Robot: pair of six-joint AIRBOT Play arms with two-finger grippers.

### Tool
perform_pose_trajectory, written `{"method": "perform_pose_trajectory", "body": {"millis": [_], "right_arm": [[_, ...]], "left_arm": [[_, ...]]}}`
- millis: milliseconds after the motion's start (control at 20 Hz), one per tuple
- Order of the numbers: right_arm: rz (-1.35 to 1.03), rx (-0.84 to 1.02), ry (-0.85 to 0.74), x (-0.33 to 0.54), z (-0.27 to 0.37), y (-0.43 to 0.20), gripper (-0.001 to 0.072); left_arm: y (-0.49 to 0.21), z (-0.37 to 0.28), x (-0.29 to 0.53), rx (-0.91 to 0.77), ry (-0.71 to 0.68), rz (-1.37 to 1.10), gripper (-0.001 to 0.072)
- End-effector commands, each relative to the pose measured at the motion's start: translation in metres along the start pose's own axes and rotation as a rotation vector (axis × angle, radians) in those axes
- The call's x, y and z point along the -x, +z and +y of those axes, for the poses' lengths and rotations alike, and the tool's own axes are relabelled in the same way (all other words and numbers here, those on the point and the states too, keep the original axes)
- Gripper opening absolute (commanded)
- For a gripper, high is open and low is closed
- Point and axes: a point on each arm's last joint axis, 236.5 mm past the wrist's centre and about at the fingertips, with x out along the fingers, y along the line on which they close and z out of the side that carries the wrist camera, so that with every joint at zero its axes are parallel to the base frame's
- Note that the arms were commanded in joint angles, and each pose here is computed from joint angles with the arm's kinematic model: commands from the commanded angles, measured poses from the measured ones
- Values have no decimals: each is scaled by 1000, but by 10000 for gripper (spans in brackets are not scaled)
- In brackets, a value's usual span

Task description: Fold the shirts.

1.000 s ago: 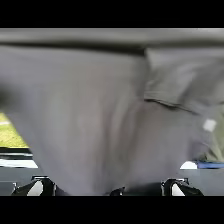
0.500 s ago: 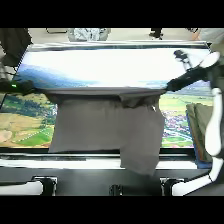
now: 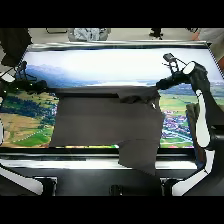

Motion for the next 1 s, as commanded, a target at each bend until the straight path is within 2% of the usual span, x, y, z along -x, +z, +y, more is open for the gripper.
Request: {"method": "perform_pose_trajectory", "body": {"millis": [0,150,250,950], "right_arm": [[286,42,114,27,31,-65,42],[387,-31,170,18,45,-96,41],[387,-70,189,2,51,-106,41],[396,-180,192,-9,58,-114,43]], "left_arm": [[-64,-6,9,36,-55,289,36],[-127,1,14,74,-18,533,36],[-144,2,10,82,-13,587,35],[-150,-3,7,82,-15,607,38]]}}
